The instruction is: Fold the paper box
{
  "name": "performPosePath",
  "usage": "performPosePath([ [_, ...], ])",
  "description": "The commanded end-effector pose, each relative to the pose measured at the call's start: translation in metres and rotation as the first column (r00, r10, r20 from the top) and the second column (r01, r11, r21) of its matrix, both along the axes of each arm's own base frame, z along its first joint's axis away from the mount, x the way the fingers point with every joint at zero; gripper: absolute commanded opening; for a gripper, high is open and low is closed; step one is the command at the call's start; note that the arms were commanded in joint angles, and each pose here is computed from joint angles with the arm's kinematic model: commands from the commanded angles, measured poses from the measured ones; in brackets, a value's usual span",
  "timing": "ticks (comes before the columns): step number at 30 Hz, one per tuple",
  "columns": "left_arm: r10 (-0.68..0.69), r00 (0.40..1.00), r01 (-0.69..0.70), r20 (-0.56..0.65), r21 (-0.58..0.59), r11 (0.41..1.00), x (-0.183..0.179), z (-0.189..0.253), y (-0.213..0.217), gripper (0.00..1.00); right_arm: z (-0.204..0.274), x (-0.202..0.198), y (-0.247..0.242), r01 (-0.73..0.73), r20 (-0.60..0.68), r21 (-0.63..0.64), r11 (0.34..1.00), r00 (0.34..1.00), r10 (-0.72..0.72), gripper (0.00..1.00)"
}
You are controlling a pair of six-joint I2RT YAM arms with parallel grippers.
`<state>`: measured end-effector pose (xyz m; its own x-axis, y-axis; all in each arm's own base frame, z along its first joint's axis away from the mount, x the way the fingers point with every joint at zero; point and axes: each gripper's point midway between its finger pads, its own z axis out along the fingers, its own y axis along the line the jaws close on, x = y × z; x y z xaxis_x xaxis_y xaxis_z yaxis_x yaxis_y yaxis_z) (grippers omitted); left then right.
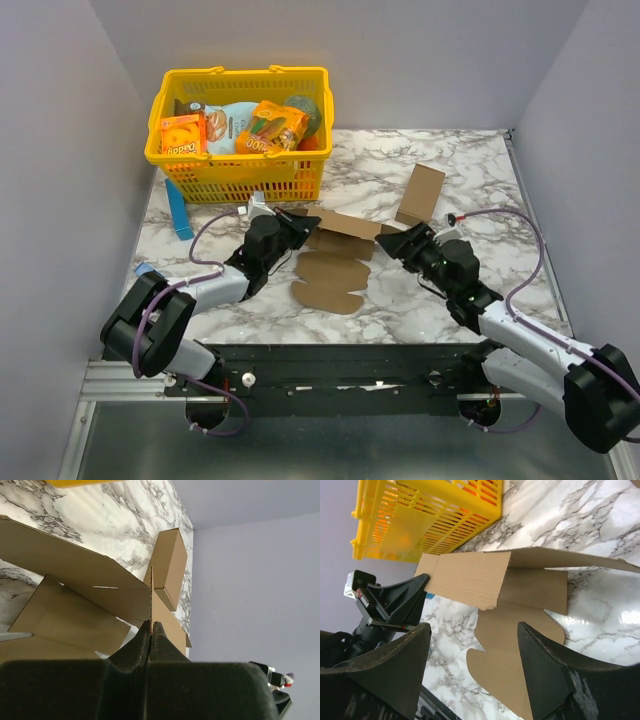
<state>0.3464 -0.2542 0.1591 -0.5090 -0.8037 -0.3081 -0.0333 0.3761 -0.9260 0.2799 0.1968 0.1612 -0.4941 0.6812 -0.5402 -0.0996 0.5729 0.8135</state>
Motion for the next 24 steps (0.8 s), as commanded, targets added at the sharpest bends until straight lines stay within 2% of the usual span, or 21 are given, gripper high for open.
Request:
performPosePath([
  [1,0.034,0.999,-0.034,-0.002,-0.001,0.999,0.0,-0.002,0.006,0.0,0.022,0.004,0.014,-0.106,0.055,0.105,0.989,0.993,0.101,0.77],
  [8,0.024,1.0,-0.024,-0.003,0.0,1.0,-0.001,-0.002,0.005,0.0,0.011,0.017,0.025,-0.139,0.046,0.13,0.982,0.99,0.134,0.74],
  [12,0.018,1.0,-0.018,-0.007,0.002,1.0,-0.001,-0.004,0.004,0.0,0.018,0.025,0.032,-0.166,0.097,0.129,0.978,0.983,0.154,0.73],
  [24,0.009,1.0,-0.009,-0.006,-0.002,1.0,-0.002,-0.002,0.002,0.0,0.001,0.041,0.039,-0.18,0.058,0.152,0.972,0.983,0.173,0.66],
])
